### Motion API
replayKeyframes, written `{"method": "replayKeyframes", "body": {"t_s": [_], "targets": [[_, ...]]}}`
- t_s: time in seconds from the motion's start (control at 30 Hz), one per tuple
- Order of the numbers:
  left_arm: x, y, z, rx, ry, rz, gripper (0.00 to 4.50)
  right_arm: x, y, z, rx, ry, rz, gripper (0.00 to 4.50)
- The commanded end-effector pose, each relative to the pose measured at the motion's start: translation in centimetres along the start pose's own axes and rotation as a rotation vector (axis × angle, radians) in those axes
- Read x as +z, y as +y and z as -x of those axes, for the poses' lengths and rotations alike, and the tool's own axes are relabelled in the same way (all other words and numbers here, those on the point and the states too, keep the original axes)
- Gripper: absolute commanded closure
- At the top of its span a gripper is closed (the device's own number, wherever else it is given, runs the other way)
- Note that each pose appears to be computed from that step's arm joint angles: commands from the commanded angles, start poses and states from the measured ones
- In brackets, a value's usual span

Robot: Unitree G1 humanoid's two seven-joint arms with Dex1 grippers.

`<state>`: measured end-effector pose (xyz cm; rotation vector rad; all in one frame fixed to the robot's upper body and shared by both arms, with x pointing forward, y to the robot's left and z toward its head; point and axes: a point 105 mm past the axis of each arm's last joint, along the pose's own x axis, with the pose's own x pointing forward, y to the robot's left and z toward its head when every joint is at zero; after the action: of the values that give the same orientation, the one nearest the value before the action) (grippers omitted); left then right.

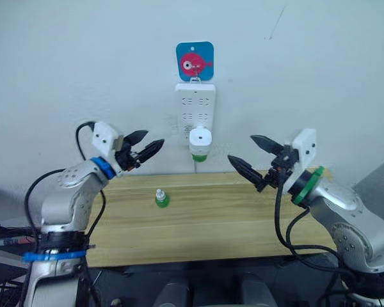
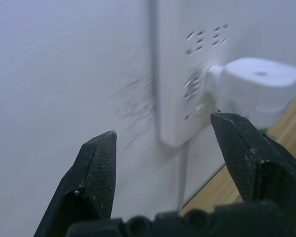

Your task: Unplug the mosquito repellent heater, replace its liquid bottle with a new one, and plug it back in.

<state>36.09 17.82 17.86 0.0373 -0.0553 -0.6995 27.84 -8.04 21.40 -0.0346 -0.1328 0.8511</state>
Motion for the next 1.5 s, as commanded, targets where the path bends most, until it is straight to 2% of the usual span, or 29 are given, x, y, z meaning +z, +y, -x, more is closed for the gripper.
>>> {"method": "replayKeyframes", "body": {"t_s": [0.03,0.3,0.5,0.67,0.8,0.87,1.03,1.07,1.2,1.5], "targets": [[1.0,-0.1,-2.0,-0.022,-0.031,-0.058,1.14,1.8,1.3,-1.3,0.047,-0.051,0.015,0.00],[1.8,-0.7,-5.0,-0.075,-0.067,-0.073,1.14,0.7,0.8,-1.2,-0.020,-0.016,0.027,0.00],[2.0,-2.1,-7.1,-0.173,-0.072,-0.110,1.14,-2.1,-1.5,-0.1,-0.165,0.073,0.012,0.00],[2.1,-2.9,-7.9,-0.258,-0.061,-0.156,1.14,-2.4,-2.5,0.0,-0.219,0.089,0.046,0.00],[2.7,-3.2,-8.0,-0.315,-0.074,-0.148,1.14,-2.0,-2.0,-0.6,-0.226,0.068,0.028,0.00],[2.8,-3.2,-7.9,-0.328,-0.074,-0.141,1.50,-1.8,-1.5,-1.1,-0.223,0.053,0.016,0.00],[2.8,-2.8,-8.0,-0.309,-0.071,-0.144,2.88,-1.6,-0.1,-2.4,-0.216,0.041,-0.009,0.00],[2.7,-2.9,-7.9,-0.311,-0.072,-0.141,3.01,-1.6,0.1,-2.5,-0.218,0.043,-0.012,0.00],[2.7,-3.1,-8.2,-0.310,-0.077,-0.128,3.16,-1.6,0.6,-3.3,-0.254,0.045,-0.015,0.00],[2.7,-3.5,-8.5,-0.303,-0.081,-0.113,3.16,-1.0,-1.8,-5.6,-0.419,0.035,0.071,0.00]]}}
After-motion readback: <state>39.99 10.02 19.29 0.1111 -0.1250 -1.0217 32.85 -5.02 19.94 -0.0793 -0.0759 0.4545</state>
